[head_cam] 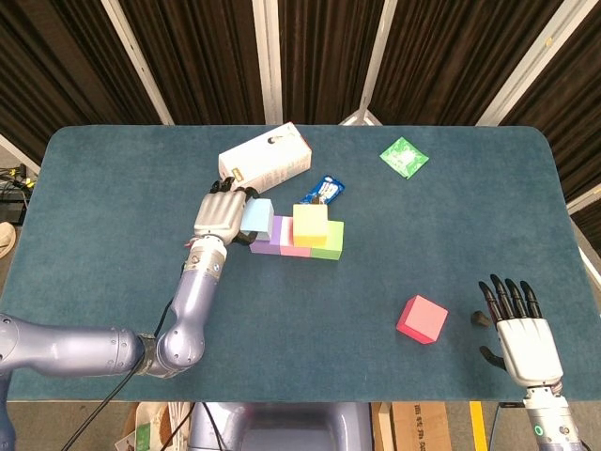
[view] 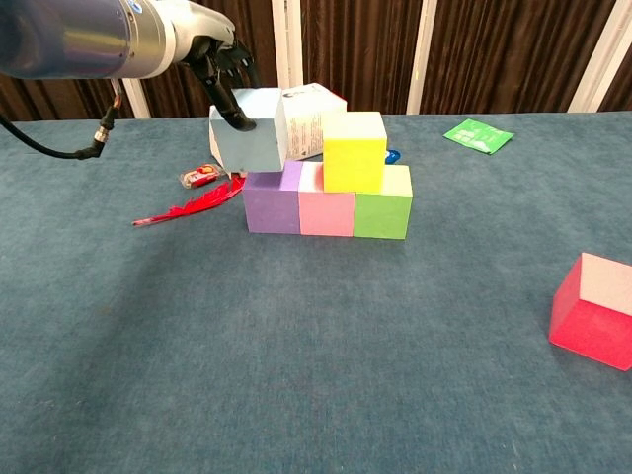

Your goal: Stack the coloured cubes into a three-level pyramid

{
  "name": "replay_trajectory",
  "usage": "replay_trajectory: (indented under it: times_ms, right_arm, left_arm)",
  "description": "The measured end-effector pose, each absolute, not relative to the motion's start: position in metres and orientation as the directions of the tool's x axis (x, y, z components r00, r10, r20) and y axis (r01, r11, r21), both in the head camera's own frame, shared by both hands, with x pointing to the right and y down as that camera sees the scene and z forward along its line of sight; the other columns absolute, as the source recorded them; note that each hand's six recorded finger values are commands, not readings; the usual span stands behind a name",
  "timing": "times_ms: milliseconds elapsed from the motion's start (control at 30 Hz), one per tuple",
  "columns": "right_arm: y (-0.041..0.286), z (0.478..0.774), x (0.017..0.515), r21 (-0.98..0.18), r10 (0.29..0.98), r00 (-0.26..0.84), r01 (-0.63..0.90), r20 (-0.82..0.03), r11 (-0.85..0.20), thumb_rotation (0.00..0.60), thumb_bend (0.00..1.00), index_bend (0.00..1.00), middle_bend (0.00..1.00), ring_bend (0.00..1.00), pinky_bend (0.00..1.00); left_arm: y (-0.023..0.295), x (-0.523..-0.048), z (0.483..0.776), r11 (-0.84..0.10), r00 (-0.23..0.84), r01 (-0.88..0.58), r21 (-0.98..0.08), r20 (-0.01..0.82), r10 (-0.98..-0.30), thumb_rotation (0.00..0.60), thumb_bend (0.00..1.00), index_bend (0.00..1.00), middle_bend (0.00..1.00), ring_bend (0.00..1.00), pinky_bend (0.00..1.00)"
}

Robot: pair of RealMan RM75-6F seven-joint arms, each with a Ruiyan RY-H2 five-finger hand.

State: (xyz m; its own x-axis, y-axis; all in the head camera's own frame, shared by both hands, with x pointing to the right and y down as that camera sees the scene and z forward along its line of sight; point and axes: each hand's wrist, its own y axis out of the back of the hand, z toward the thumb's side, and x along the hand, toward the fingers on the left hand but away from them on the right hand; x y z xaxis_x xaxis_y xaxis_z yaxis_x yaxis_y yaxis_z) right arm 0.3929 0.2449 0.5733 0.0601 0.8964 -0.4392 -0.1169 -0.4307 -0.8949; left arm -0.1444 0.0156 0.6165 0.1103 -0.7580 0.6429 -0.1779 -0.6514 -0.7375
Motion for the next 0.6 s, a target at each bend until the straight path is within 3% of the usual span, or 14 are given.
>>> replay_trajectory:
  times_ms: [600]
  right_arm:
    - [0.241, 0.567, 0.401, -0.904, 0.906, 0.028, -0.092, -0.422, -0.418, 0.600, 0.09, 0.00, 0.00, 0.00, 0.00]
  left_arm:
    - [0.013, -0.128, 0.618, -0.667, 0.109, -0.183, -0.722, 0.660, -0.743, 0.600, 0.41, 0.27, 0.25, 0.00, 0.00]
